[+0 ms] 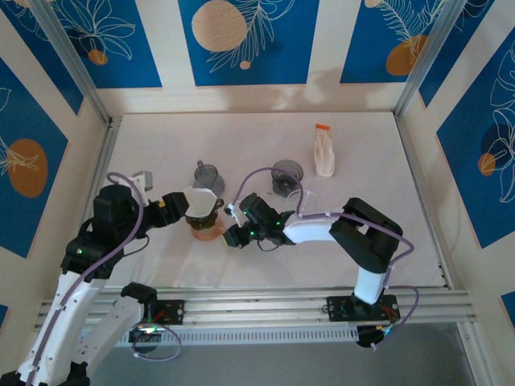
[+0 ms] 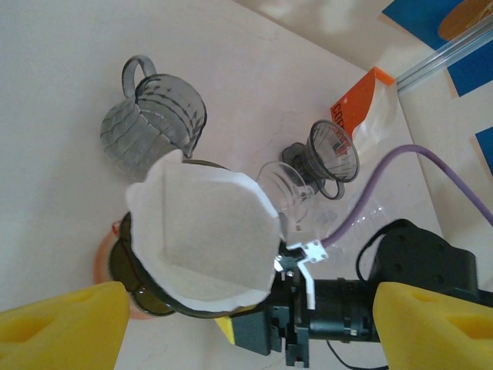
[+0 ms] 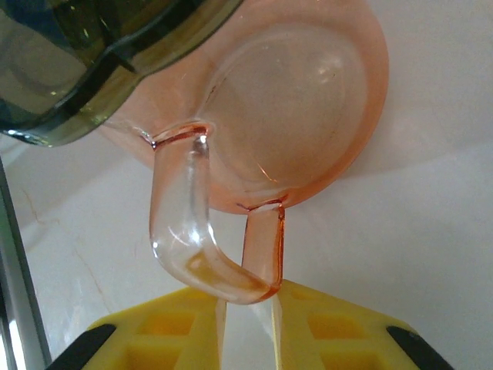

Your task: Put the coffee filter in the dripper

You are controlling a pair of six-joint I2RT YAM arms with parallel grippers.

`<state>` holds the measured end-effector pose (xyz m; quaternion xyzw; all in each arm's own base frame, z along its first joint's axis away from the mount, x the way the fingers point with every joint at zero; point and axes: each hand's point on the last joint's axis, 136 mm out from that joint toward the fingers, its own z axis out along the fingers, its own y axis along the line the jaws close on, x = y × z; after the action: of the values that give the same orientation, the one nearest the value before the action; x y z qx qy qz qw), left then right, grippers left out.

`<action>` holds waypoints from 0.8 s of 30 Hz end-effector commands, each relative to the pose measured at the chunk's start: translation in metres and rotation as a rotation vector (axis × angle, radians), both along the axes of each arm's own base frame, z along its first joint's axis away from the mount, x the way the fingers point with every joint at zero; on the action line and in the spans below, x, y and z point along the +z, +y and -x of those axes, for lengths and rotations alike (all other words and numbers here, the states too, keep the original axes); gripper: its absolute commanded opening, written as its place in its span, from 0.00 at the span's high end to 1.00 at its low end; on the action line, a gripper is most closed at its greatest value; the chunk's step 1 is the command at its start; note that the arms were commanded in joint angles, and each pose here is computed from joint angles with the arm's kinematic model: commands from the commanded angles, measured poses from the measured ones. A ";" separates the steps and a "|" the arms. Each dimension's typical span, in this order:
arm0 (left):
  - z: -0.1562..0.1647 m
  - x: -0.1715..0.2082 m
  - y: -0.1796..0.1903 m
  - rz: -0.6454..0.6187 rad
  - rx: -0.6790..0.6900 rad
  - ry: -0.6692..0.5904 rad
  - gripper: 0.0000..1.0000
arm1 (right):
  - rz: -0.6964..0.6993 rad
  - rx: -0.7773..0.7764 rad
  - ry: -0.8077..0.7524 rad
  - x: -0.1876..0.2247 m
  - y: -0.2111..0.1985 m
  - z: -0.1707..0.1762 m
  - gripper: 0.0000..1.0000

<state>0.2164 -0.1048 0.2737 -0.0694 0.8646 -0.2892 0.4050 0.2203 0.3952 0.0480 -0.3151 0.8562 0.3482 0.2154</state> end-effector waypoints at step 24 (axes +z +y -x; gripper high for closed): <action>-0.003 0.016 0.005 0.002 0.022 -0.047 0.10 | -0.009 -0.021 -0.002 0.021 0.002 0.008 0.55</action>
<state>0.2155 -0.1026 0.2725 -0.0680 0.8665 -0.2821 0.4063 0.2178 0.4039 0.0485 -0.3133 0.8605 0.3442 0.2069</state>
